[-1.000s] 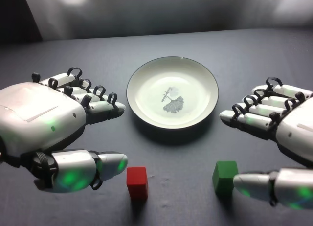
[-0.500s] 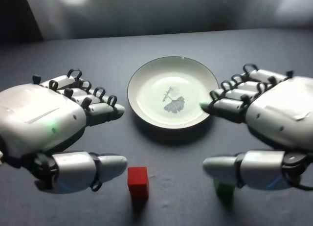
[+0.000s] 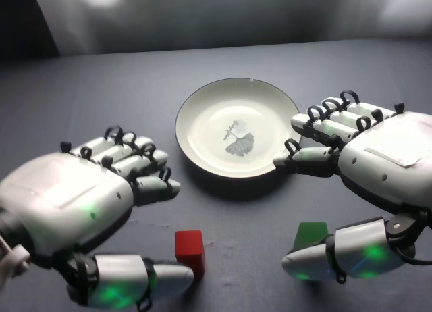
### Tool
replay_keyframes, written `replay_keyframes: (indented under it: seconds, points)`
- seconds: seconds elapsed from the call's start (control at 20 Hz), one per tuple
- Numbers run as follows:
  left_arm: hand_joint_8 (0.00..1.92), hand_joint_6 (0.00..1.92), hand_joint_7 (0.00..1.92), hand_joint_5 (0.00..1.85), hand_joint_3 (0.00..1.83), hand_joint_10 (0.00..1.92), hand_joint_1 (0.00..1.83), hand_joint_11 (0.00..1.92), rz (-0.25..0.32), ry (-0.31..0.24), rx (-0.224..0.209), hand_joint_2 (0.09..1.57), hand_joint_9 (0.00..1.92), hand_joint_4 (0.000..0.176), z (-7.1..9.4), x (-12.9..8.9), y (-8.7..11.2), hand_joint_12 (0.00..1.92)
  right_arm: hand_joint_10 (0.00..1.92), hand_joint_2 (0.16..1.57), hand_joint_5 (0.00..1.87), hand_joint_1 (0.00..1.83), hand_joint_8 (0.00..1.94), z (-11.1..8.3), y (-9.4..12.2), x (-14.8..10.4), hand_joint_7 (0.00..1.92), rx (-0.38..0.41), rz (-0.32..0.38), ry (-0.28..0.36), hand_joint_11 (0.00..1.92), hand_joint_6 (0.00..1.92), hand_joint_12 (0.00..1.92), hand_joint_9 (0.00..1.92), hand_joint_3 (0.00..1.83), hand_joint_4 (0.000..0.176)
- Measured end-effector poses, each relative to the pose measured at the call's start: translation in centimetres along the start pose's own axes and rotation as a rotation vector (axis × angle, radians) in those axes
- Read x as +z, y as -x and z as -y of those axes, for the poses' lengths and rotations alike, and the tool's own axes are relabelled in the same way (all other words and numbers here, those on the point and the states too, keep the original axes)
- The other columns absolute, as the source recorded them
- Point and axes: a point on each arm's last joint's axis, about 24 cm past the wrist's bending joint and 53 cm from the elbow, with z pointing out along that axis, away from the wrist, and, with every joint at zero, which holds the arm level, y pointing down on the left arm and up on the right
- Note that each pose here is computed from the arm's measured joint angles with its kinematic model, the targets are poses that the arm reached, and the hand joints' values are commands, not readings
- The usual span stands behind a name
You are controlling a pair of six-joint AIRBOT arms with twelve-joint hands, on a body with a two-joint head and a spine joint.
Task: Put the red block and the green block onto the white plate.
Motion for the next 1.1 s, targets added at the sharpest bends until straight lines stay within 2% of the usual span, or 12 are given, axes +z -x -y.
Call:
replay_keyframes:
  seconds: [0.15, 0.2, 0.35, 0.45, 0.55, 0.6, 0.7, 0.75, 0.8, 0.9, 0.95, 1.1]
  points:
    - [0.0, 0.01, 0.15, 0.53, 0.0, 0.0, 0.32, 0.0, -0.009, -0.019, -0.006, 1.03, 0.04, 0.054, 0.5, 0.6, -1.0, 0.1, 0.0, 0.78, 0.57, 0.42, 0.01, -0.3, -0.4, 0.4, 0.08, -0.022, 0.008, 0.0, 0.0, 0.04, 0.0, 0.0, 0.0, 0.155]
    - [0.0, 0.0, 0.15, 0.54, 0.0, 0.0, 0.33, 0.0, -0.009, -0.024, -0.004, 1.0, 0.05, 0.074, 0.5, 0.7, -1.1, 0.2, 0.0, 0.78, 0.64, 0.48, 0.0, -0.4, -0.5, 0.5, 0.11, -0.022, 0.009, 0.003, 0.0, 0.03, 0.0, 0.01, 0.0, 0.155]
    - [0.0, 0.01, 0.18, 0.57, 0.0, 0.0, 0.38, 0.0, -0.002, -0.033, -0.013, 1.0, 0.05, 0.07, 0.6, 1.4, -1.4, 0.18, 0.0, 0.78, 0.67, 0.51, 0.0, -0.5, -0.8, 1.6, 0.13, -0.04, 0.019, 0.005, 0.0, 0.04, 0.0, 0.02, 0.01, 0.162]
    - [0.0, 0.02, 0.17, 0.64, 0.0, 0.0, 0.5, 0.0, 0.001, -0.042, -0.019, 1.02, 0.03, 0.088, 0.8, 1.9, -1.7, 0.02, 0.0, 0.81, 0.79, 0.62, 0.0, -0.1, -0.5, 2.2, 0.21, -0.044, 0.039, -0.003, 0.0, 0.03, 0.0, 0.06, 0.0, 0.175]
    - [0.0, 0.01, 0.16, 0.64, 0.01, 0.0, 0.49, 0.0, -0.001, -0.051, -0.017, 1.04, 0.01, 0.1, 1.0, 2.3, -2.0, 0.0, 0.01, 0.82, 0.81, 0.65, 0.0, 0.5, -0.5, 2.6, 0.22, -0.046, 0.047, -0.017, 0.0, 0.02, 0.0, 0.08, 0.0, 0.171]
    - [0.0, 0.02, 0.15, 0.66, 0.0, 0.0, 0.53, 0.0, -0.003, -0.051, -0.019, 1.03, 0.0, 0.092, 0.9, 2.5, -2.1, 0.0, 0.0, 0.8, 0.82, 0.67, 0.0, 0.7, -0.6, 2.8, 0.19, -0.037, 0.044, -0.024, 0.0, 0.02, 0.0, 0.04, 0.0, 0.163]
    - [0.0, 0.02, 0.15, 0.66, 0.0, 0.0, 0.54, 0.0, -0.002, -0.051, -0.016, 1.03, 0.0, 0.1, 0.7, 2.8, -2.3, 0.0, 0.0, 0.8, 0.81, 0.67, 0.0, 0.6, -1.3, 2.9, 0.18, -0.046, 0.036, -0.023, 0.0, 0.02, 0.0, 0.04, 0.0, 0.168]
    - [0.0, 0.02, 0.15, 0.67, 0.0, 0.0, 0.53, 0.0, 0.001, -0.052, -0.018, 1.03, 0.01, 0.113, 0.7, 2.9, -2.3, 0.0, 0.0, 0.79, 0.83, 0.73, 0.0, 0.6, -1.6, 3.0, 0.19, -0.052, 0.032, -0.021, 0.0, 0.03, 0.0, 0.04, 0.0, 0.149]
    - [0.0, 0.02, 0.15, 0.67, 0.0, 0.0, 0.55, 0.0, 0.002, -0.053, -0.018, 1.02, 0.01, 0.115, 0.7, 3.1, -2.3, 0.0, 0.0, 0.79, 0.83, 0.74, 0.0, 0.7, -2.2, 3.1, 0.18, -0.06, 0.02, -0.022, 0.0, 0.02, 0.0, 0.03, 0.0, 0.152]
    - [0.01, 0.03, 0.17, 0.71, 0.0, 0.01, 0.61, 0.0, 0.002, -0.054, -0.017, 1.0, 0.02, 0.114, 0.7, 3.2, -2.4, 0.0, 0.01, 0.79, 0.84, 0.81, 0.0, 0.9, -2.8, 3.4, 0.18, -0.057, 0.009, -0.027, 0.0, 0.02, 0.0, 0.03, 0.0, 0.139]
    - [0.02, 0.03, 0.2, 0.71, 0.0, 0.0, 0.6, 0.0, 0.003, -0.057, -0.015, 1.01, 0.01, 0.139, 0.7, 3.4, -2.5, 0.0, 0.01, 0.79, 0.84, 0.88, 0.01, 1.1, -2.8, 3.7, 0.19, -0.058, 0.011, -0.029, 0.0, 0.02, 0.0, 0.05, 0.0, 0.112]
    - [0.02, 0.02, 0.23, 0.71, 0.01, 0.0, 0.63, 0.0, 0.01, -0.052, -0.011, 1.03, 0.0, 0.16, 0.3, 3.7, -2.4, 0.0, 0.0, 0.8, 0.84, 1.0, 0.01, 1.6, -2.3, 4.3, 0.2, -0.062, 0.038, -0.043, 0.0, 0.02, 0.0, 0.04, 0.0, 0.071]
